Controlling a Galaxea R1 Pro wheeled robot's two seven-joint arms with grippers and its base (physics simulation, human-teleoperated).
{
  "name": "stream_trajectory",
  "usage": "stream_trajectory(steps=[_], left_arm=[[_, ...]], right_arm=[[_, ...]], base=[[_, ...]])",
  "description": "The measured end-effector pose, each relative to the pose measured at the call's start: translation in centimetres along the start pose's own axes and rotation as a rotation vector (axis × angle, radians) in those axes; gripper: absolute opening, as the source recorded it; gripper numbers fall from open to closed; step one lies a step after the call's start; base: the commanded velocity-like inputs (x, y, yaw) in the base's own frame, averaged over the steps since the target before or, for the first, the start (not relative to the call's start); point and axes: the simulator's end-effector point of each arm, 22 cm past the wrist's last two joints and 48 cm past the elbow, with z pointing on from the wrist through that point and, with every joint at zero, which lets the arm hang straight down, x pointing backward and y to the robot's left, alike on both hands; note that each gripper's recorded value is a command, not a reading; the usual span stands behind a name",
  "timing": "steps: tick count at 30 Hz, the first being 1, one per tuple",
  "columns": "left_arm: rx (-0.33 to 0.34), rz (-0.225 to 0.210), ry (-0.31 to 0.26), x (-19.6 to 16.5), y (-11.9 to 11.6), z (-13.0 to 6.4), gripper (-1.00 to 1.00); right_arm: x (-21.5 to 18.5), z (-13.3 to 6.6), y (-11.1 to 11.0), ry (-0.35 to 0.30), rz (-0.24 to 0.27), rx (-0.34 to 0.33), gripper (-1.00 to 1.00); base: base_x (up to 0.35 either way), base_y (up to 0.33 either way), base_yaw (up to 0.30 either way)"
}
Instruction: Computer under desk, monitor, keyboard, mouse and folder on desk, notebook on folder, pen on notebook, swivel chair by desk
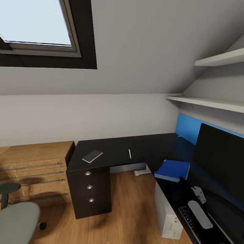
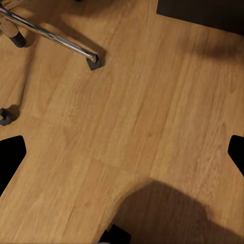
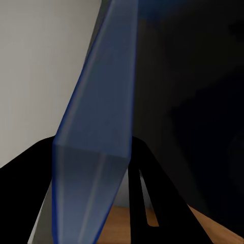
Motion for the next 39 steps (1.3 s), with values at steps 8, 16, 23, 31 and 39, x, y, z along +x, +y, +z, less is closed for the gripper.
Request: stream_trajectory(steps=[8,16,23,31,39], left_arm=[[0.006,0.008,-0.003,-0.1,-0.1,0.0,1.00],[0.004,0.006,-0.002,-0.1,0.0,0.0,1.00],[0.003,0.005,-0.002,-0.1,0.0,0.0,1.00],[0.002,0.002,-0.001,-0.1,0.1,0.0,1.00],[0.001,0.000,-0.001,-0.1,0.1,0.0,1.00]], right_arm=[[0.0,0.0,0.1,-0.001,0.001,-0.001,-1.00],[0.0,0.0,0.1,-0.001,0.001,-0.002,-1.00],[-0.1,0.2,-0.4,0.001,-0.003,0.012,-1.00],[-1.5,0.5,-1.3,-0.013,-0.019,0.028,-1.00],[-1.6,0.6,-1.2,-0.014,-0.019,0.026,-1.00]], base=[[0.066,0.000,0.000],[0.082,0.000,0.000],[0.003,0.000,0.000],[0.000,0.000,0.000],[0.000,0.000,0.000]])
